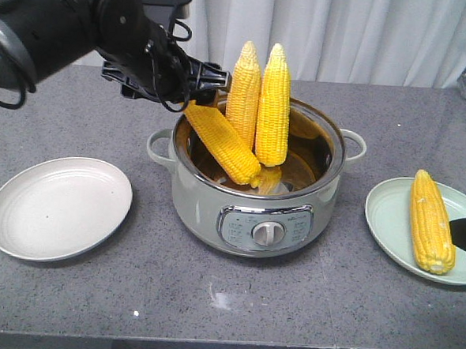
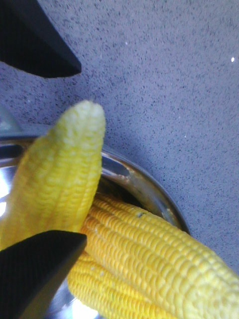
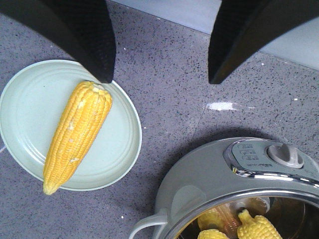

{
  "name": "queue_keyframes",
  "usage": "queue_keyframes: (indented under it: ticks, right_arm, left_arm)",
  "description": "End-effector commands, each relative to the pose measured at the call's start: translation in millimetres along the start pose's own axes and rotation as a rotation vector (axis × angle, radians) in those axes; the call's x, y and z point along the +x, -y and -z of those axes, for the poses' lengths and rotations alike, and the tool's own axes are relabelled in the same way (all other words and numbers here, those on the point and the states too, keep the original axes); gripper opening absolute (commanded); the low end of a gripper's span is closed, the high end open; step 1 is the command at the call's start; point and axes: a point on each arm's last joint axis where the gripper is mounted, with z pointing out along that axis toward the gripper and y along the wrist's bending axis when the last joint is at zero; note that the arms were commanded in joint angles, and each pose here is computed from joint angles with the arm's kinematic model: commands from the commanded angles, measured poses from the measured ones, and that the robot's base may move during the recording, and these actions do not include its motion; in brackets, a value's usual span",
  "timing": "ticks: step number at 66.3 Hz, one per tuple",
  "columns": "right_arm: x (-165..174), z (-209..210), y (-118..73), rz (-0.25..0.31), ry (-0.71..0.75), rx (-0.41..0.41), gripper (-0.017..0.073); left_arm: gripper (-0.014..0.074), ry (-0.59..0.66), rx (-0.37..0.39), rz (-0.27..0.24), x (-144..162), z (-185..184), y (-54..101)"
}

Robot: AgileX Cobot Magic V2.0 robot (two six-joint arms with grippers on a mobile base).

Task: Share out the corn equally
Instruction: 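Grasp the leaning corn cob with the left gripper and lift it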

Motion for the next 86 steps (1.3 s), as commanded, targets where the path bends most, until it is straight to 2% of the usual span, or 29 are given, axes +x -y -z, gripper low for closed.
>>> queue_keyframes:
  ticks: [1, 11, 27, 35, 52, 61, 74, 86]
  right_arm:
    - [-9, 8, 0.3, 0.013, 0.081, 0.010, 0.0399]
    - [-9, 8, 0.3, 0.013, 0.081, 0.010, 0.0399]
    - [-9, 8, 0.3, 0.013, 0.081, 0.010, 0.0399]
    - [-9, 8, 0.3, 0.013, 0.081, 0.010, 0.0399]
    - [-9, 8, 0.3, 0.013, 0.081, 0.010, 0.0399]
    - [-9, 8, 0.3, 0.013, 0.081, 0.010, 0.0399]
    - [-9, 8, 0.3, 0.013, 0.081, 0.010, 0.0399]
    - [-9, 8, 0.3, 0.013, 0.081, 0.010, 0.0399]
  left_arm:
    - [0.0594, 0.138, 0.047, 0.003, -18, 22, 4.3]
    - [0.0594, 0.151, 0.113, -0.006, -18, 17, 10.5]
    - [0.0590, 0.156, 0.217, -0.089, -18, 20, 20.7]
    - [0.0554, 0.164, 0.228, -0.108, -18, 20, 21.8]
    - [0.0349, 0.179, 0.227, -0.114, -20, 19, 21.9]
    - [0.0272, 0.178, 0.227, -0.114, -19, 19, 21.9]
    - [0.0248, 0.178, 0.231, -0.117, -20, 29, 21.9]
    - [0.0248, 0.272, 0.245, -0.140, -28, 72, 21.7]
